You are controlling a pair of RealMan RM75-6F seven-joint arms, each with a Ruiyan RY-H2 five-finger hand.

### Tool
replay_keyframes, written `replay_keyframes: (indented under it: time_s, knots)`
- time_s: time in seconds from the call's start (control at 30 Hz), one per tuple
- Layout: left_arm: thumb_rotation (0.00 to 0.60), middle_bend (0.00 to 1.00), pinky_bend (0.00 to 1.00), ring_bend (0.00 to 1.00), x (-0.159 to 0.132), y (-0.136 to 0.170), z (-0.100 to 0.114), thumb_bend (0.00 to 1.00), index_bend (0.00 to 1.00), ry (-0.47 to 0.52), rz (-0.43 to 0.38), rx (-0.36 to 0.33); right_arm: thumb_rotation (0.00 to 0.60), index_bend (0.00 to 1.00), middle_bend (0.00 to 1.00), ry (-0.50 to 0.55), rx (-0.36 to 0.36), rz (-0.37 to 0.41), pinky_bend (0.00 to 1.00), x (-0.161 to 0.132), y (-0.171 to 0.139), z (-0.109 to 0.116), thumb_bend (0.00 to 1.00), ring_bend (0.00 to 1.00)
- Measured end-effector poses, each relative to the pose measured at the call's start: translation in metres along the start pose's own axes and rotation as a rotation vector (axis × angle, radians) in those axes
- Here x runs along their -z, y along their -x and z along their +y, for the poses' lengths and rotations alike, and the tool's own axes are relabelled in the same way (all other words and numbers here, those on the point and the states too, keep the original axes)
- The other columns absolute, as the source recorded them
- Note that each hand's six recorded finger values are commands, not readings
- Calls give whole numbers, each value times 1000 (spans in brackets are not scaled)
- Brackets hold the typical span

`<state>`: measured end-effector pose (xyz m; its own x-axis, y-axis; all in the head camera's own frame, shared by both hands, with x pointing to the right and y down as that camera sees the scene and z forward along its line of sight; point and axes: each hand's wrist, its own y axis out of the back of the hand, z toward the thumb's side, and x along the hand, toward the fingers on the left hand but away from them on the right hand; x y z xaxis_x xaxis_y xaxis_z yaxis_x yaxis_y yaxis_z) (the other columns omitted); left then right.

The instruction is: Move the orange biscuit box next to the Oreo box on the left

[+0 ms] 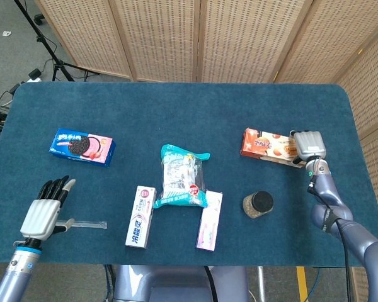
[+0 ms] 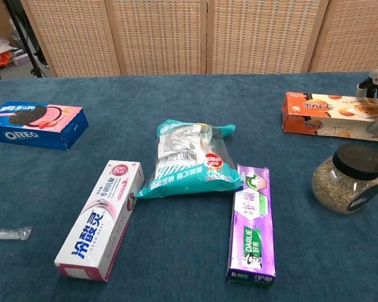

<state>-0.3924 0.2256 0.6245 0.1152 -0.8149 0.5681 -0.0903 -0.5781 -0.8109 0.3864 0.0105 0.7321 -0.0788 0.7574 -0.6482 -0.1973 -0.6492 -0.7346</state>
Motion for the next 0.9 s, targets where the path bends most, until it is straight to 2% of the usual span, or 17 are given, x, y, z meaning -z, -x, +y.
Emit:
replay_keyframes:
  time_s: [0.43,0.73,0.9]
  knots:
    - [600,0,0,0,-2,1,7,218,0,4,-10,-26,600,551,422,17,22,55,418,-37,1,30,131,317]
    - [600,0,0,0,-5,4,10,219,0,36,-31,-21,600,551,425,29,71,93,422,-88,1,62,131,320]
    - [600,0,0,0,-5,4,10,220,0,41,-38,-15,600,551,425,33,82,120,422,-131,1,80,131,320]
